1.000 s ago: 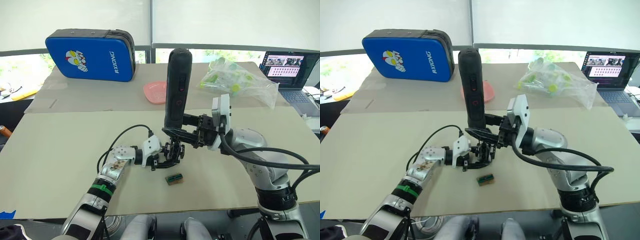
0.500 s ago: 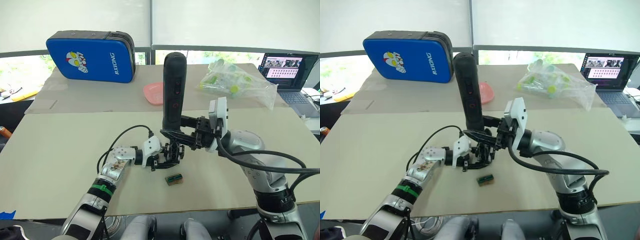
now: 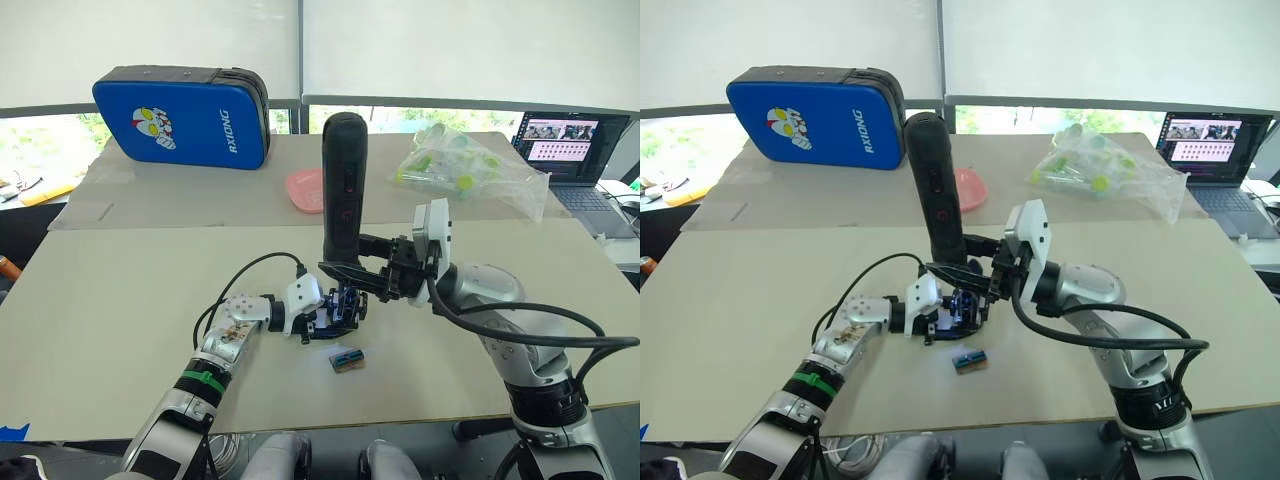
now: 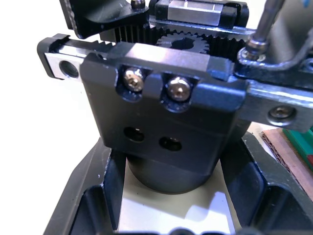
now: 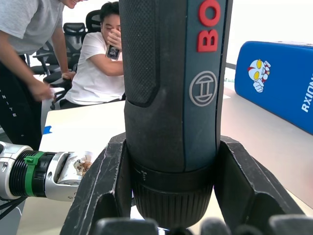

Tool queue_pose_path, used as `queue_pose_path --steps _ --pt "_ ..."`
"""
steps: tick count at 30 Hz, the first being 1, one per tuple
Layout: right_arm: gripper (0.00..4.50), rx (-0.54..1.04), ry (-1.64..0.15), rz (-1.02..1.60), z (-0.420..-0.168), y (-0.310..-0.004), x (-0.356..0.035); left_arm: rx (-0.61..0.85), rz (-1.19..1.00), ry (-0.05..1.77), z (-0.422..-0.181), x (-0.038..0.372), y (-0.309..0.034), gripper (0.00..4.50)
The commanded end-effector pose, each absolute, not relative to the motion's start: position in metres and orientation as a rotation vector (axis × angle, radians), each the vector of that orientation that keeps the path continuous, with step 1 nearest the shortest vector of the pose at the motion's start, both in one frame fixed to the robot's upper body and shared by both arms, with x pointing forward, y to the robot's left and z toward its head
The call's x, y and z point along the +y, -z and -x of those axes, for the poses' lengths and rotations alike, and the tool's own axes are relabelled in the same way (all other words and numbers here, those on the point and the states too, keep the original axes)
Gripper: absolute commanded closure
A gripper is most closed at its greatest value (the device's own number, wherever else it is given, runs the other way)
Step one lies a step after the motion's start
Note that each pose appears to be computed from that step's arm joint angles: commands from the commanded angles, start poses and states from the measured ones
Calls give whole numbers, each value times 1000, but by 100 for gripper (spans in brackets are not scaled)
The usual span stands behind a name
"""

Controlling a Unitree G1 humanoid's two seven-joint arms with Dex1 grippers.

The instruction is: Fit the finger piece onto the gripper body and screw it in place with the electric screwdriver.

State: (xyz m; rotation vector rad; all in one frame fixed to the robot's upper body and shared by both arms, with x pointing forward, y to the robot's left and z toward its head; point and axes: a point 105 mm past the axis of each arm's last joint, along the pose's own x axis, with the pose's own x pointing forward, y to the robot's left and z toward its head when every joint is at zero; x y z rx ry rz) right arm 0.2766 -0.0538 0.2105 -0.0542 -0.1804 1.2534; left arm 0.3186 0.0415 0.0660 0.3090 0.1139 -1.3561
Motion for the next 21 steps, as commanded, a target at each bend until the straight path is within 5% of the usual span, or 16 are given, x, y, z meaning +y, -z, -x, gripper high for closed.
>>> queue_pose_path --steps 1,21 --pt "260 -48 -1242 44 -279 -185 -56 109 -308 1392 -312 37 -67 221" --pt "260 -369 -1366 97 -252 -278 -56 172 -327 1354 -313 47 -56 221"
